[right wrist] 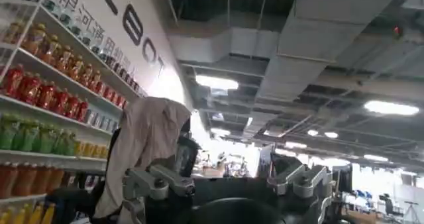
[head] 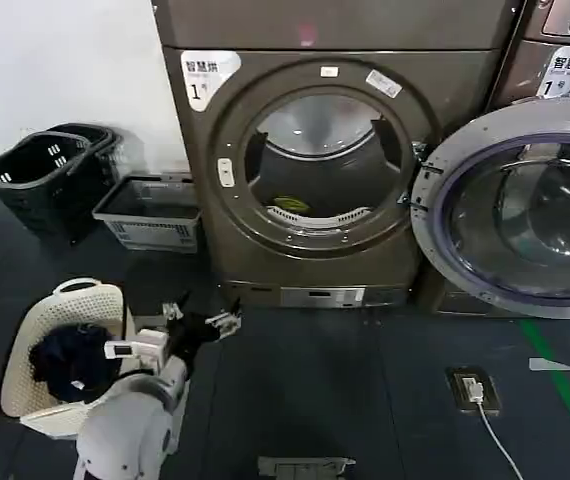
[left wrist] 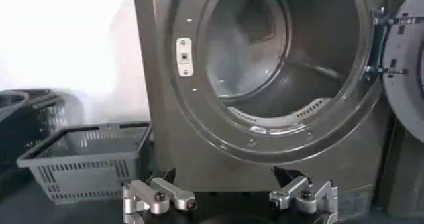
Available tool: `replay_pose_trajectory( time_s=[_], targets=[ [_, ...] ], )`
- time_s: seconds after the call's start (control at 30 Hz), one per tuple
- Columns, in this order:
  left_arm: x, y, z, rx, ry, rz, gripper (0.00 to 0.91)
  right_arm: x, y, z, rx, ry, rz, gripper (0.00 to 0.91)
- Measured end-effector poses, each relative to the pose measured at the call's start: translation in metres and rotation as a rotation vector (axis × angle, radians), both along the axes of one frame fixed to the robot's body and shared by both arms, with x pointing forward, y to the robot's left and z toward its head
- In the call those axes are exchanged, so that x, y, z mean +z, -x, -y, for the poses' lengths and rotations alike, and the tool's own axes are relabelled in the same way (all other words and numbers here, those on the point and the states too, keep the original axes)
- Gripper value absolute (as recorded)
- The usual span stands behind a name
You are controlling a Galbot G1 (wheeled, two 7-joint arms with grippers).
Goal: Grasp the clothes from the dryer.
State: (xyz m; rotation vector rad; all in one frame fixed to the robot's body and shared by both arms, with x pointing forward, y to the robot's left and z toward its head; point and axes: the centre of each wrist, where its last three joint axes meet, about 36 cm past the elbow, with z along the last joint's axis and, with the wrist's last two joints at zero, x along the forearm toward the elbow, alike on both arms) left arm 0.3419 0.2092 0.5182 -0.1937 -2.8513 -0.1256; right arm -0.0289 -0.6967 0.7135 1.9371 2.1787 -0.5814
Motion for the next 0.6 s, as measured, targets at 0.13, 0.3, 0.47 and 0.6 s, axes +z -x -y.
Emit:
replay_pose_trajectory(
  time_s=[0.13, 0.3, 0.47, 0.6],
  targets=[
    [-0.0002, -0.0009, 0.0003, -0.001, 0.001, 0.0, 0.907, -0.0001, 0.0006, 0.0012, -0.003, -0.002, 0.004, 0.907],
    [-0.001, -0.0025, 0.0014, -0.006, 0.005, -0.002, 0.907, -0.0011, 0.0016, 0.0018, -0.005, -0.003, 0.005, 0.907],
    [-0.001, -0.0033, 0.003, -0.013, 0.006, -0.001, 0.907, -0.0023, 0.0033, 0.0029, -0.011, -0.007, 0.008, 0.907],
    [-0.0027, -0.003, 0.005, -0.015, 0.01, -0.007, 0.907, -0.0053, 0.0051, 0.0043, -0.015, -0.012, 0.012, 0.907]
  ],
)
